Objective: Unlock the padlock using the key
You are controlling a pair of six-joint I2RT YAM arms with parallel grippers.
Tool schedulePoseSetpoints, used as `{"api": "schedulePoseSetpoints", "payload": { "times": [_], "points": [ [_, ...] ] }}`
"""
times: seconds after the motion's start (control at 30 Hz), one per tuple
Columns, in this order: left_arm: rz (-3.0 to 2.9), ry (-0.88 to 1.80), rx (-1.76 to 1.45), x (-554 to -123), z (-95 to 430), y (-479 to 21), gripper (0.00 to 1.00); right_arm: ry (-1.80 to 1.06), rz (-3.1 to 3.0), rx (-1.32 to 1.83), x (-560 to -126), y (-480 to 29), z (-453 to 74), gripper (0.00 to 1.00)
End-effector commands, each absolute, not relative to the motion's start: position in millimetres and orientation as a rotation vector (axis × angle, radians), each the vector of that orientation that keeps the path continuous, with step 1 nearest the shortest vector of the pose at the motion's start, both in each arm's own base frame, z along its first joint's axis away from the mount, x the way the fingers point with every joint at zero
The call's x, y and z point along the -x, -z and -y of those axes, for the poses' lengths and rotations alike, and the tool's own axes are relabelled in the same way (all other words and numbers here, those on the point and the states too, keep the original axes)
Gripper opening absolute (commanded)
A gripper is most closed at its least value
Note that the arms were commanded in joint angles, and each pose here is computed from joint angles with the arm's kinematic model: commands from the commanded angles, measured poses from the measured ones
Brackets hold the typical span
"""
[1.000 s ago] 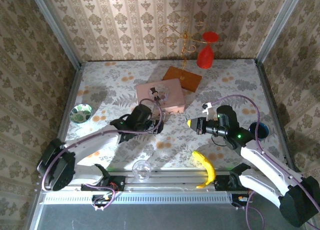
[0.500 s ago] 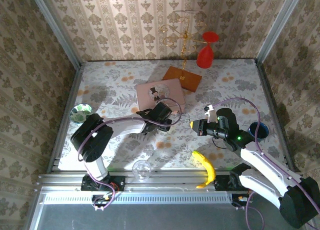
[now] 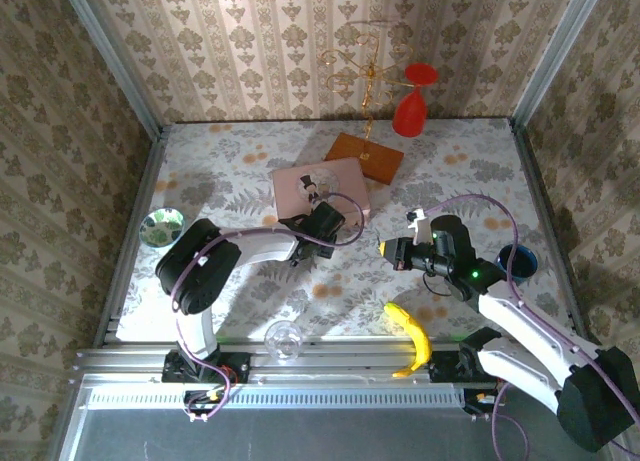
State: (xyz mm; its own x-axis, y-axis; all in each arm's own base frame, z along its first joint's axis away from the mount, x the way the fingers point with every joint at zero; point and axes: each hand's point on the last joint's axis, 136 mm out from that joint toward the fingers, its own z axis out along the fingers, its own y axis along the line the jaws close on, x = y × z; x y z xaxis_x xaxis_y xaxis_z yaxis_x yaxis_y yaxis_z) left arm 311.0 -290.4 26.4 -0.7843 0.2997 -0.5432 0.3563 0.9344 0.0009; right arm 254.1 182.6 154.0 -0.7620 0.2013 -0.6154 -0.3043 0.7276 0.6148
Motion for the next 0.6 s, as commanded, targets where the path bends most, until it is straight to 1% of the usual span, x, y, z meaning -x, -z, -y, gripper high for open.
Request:
{"api": "schedulePoseSetpoints", "payload": {
  "times": [0.0, 0.13, 0.2, 0.33, 0.37, 0.5, 0.57],
  "points": [
    [-2.499, 0.142, -0.379, -327.9, 291.2, -34.9, 0.39, -0.962, -2.218, 0.07, -262.1, -161.9, -184.1, 0.0],
    [-2.502, 0.171, -0.356, -329.8, 294.7, -35.5, 0.38, -0.968, -2.23, 0.068, -265.7, -156.5, -186.9, 0.0],
    [-2.507, 0.191, -0.348, -329.4, 297.4, -35.7, 0.41, -0.975, -2.238, 0.066, -267.0, -153.1, -188.5, 0.0],
    [-2.516, 0.231, -0.318, -328.3, 301.0, -34.0, 0.42, -0.99, -2.247, 0.062, -268.6, -147.2, -191.5, 0.0],
    [-2.517, 0.235, -0.309, -328.0, 301.1, -33.7, 0.43, -0.993, -2.249, 0.062, -268.8, -145.1, -192.0, 0.0],
    [-2.518, 0.23, -0.27, -327.3, 299.2, -32.7, 0.55, -1.009, -2.264, 0.061, -268.6, -137.0, -195.0, 0.0],
    [-2.51, 0.205, -0.242, -327.6, 294.6, -33.2, 0.57, -1.018, -2.267, 0.06, -268.8, -134.4, -196.4, 0.0]
  ]
}}
